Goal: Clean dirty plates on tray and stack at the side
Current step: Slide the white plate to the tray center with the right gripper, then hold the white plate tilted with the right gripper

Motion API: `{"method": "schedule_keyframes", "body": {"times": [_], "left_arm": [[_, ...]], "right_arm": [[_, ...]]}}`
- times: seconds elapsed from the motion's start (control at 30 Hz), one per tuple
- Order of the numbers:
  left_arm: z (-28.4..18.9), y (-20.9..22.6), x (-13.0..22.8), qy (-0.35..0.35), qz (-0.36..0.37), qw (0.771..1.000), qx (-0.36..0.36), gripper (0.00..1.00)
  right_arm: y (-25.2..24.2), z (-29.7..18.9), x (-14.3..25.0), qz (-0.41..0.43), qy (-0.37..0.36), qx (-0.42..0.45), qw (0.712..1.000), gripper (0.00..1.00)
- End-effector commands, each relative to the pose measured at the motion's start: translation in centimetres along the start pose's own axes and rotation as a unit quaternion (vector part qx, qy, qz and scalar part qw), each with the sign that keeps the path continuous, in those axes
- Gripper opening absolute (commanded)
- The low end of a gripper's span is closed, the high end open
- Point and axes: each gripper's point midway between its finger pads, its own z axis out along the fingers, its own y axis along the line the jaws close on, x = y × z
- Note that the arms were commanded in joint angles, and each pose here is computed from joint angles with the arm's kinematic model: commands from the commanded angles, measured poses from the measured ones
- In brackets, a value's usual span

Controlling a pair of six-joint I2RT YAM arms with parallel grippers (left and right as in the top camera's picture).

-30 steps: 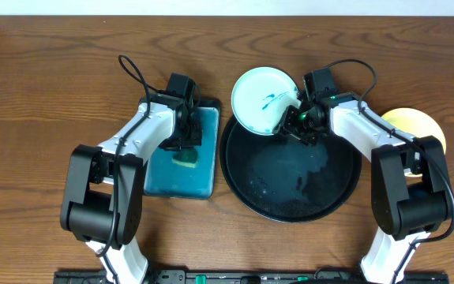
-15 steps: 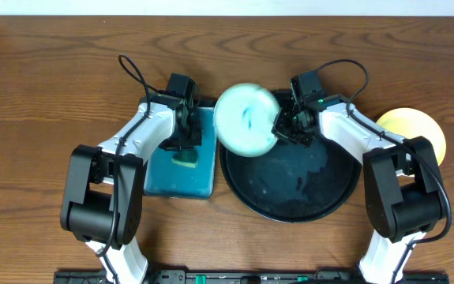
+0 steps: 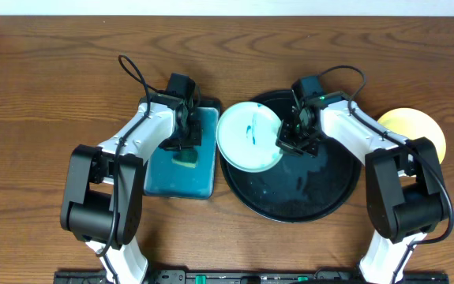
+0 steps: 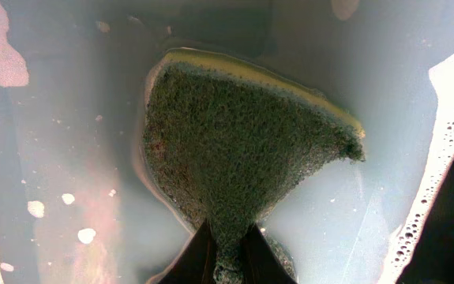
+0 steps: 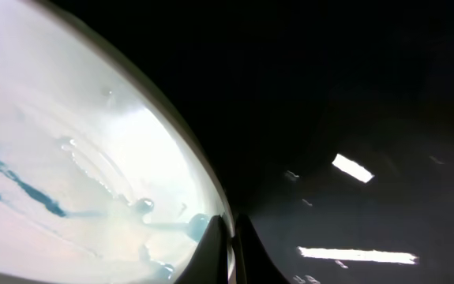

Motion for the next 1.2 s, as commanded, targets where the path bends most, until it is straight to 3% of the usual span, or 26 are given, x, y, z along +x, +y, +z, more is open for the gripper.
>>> {"method": "schedule_keyframes", "body": {"times": [0.0, 0.13, 0.3, 0.33, 0.4, 0.43, 0.53, 0.97, 1.17], "left_arm": [[1.7, 0.6, 1.3, 0.035, 0.003, 0.999, -0.009, 0.08], [1.7, 0.6, 1.3, 0.035, 0.003, 0.999, -0.009, 0.08], [1.7, 0.6, 1.3, 0.034, 0.003, 0.999, -0.009, 0.08], [1.7, 0.6, 1.3, 0.034, 0.003, 0.999, -0.009, 0.08], [1.7, 0.6, 1.3, 0.034, 0.003, 0.999, -0.009, 0.08], [1.7, 0.6, 1.3, 0.035, 0.003, 0.999, -0.009, 0.08], [1.7, 0.6, 1.3, 0.035, 0.003, 0.999, -0.009, 0.08], [1.7, 0.6, 1.3, 0.035, 0.003, 0.999, -0.009, 0.08], [1.7, 0.6, 1.3, 0.035, 0.003, 0.999, -0.009, 0.08]], "right_arm": [[-4.9, -0.3, -0.4, -0.033, -0.002, 0.086, 0.996, 0.01], [-8.5, -2.6, -0.9, -0.057, -0.01, 0.146, 0.988, 0.01], [-9.4, -5.3, -1.2, -0.114, -0.023, 0.145, 0.983, 0.02], [-9.4, -5.9, -1.3, -0.123, -0.029, 0.142, 0.982, 0.07], [-9.3, -6.8, -1.5, -0.124, -0.042, 0.138, 0.982, 0.4], [-9.1, -7.3, -1.5, -0.124, -0.05, 0.134, 0.982, 0.51], [-8.4, -7.6, -1.1, -0.126, -0.048, 0.113, 0.984, 0.57], [-10.2, -4.3, 3.9, -0.05, 0.036, 0.108, 0.992, 0.49], [-8.5, -1.3, 5.4, -0.05, 0.046, 0.039, 0.997, 0.35]]}}
